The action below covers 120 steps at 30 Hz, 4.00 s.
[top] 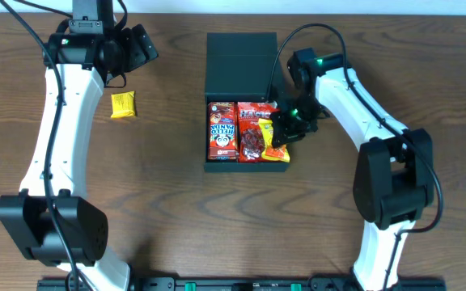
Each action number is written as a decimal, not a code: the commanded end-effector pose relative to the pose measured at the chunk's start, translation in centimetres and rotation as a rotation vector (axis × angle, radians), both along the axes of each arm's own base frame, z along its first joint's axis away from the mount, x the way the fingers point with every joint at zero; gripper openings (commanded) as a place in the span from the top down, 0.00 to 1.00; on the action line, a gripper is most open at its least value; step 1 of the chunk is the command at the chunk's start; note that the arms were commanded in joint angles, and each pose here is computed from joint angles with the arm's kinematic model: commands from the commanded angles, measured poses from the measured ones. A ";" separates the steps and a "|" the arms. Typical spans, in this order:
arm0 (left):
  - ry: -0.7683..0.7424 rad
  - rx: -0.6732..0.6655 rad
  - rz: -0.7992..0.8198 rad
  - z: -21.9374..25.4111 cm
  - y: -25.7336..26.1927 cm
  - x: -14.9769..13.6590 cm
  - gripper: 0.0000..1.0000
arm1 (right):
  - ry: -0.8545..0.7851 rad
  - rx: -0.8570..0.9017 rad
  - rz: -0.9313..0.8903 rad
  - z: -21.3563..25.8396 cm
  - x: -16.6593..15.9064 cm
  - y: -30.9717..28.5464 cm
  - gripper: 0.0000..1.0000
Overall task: Pack container
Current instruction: 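Press the Julie's packet down into the box with the right gripper, then grasp the small yellow packet on the table with the left gripper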
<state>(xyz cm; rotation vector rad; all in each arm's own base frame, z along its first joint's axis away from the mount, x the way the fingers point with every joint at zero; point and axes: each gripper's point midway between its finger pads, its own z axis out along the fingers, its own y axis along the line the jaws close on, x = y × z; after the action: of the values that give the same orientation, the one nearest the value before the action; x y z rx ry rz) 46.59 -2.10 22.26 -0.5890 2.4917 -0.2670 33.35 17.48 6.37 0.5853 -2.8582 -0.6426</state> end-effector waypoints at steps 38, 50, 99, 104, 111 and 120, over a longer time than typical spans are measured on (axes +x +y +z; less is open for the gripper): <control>-0.031 0.020 -0.015 0.9 0.2 0.4 0.05 | 0.092 -0.203 0.020 2.8 -2.5 -2.5 0.98; -0.029 0.020 -0.015 0.9 0.2 0.3 0.05 | 0.090 -0.209 0.069 0.3 -3.7 -1.0 0.99; 0.393 0.479 -0.395 -20.6 5.8 -1.8 0.05 | -0.421 -0.064 -0.119 14.3 8.2 -3.8 0.01; 0.388 0.465 -0.362 -21.6 7.2 -1.4 0.05 | -0.427 -0.065 -0.136 14.6 8.3 -4.6 0.01; 0.306 0.317 -0.369 -21.7 6.9 -0.3 0.05 | -0.439 -0.062 -0.139 14.7 8.6 -4.5 0.01; 0.278 0.261 -0.374 -23.0 6.8 0.4 0.05 | -0.462 -0.053 -0.163 14.9 9.3 -4.4 0.01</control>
<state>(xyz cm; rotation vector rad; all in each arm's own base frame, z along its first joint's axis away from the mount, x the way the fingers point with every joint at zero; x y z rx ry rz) 47.11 5.00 0.49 -0.0605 2.8130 0.0425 42.41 13.16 19.81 0.5819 -3.3276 -0.4879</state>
